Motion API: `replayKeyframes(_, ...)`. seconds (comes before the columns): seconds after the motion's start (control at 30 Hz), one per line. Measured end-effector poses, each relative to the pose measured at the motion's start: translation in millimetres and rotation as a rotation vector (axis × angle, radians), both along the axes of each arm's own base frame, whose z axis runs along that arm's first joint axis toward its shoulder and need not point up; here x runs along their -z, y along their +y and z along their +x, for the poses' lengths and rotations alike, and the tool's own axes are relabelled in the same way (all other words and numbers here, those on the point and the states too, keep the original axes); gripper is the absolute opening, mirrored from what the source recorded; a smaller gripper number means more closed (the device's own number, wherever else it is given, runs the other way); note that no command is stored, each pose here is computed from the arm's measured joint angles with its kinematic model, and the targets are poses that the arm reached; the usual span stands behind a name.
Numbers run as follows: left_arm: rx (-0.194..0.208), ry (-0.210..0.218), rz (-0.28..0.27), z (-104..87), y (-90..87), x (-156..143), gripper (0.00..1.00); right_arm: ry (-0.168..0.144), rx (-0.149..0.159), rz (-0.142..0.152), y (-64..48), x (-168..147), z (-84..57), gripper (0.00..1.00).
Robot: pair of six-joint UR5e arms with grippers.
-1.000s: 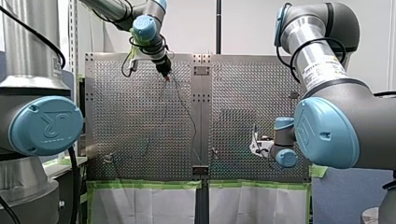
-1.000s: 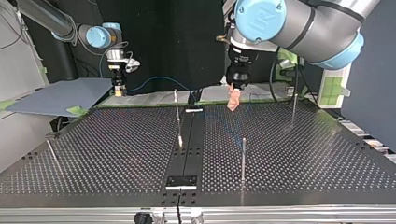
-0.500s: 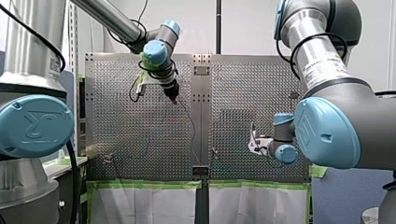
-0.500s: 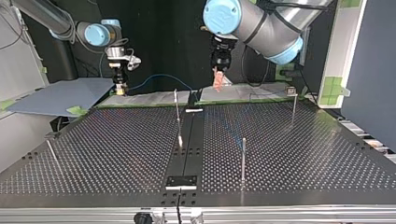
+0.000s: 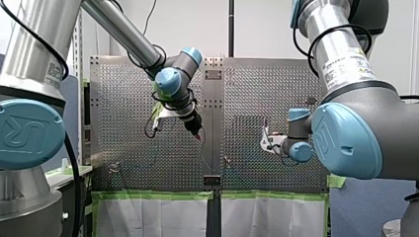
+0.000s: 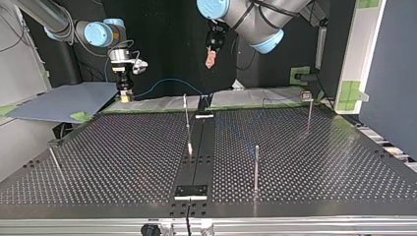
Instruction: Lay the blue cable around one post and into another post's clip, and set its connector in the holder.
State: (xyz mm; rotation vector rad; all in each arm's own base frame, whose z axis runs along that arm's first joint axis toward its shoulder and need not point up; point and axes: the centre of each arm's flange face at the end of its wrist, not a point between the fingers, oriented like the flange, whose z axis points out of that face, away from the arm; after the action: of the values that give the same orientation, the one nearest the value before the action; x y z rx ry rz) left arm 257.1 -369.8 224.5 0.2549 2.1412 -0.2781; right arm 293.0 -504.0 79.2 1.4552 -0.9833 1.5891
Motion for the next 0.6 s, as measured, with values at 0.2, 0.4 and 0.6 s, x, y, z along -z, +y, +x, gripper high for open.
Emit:
replayKeyframes(0.2, 0.044, 0.051, -0.031, -23.4, -14.9, 35, 1.00, 0.000, -0.010, 0.002, 3.1, 0, 4.8, 0.00)
replayKeyframes(0.4, 0.071, 0.074, -0.069, -39.8, -32.0, 58, 1.00, 0.003, -0.032, 0.006, 9.9, 0, 15.1, 0.00)
replayKeyframes(0.6, 0.092, 0.092, -0.103, -55.2, -46.5, 79, 1.00, 0.015, -0.074, 0.006, 19.5, 0, 29.4, 0.00)
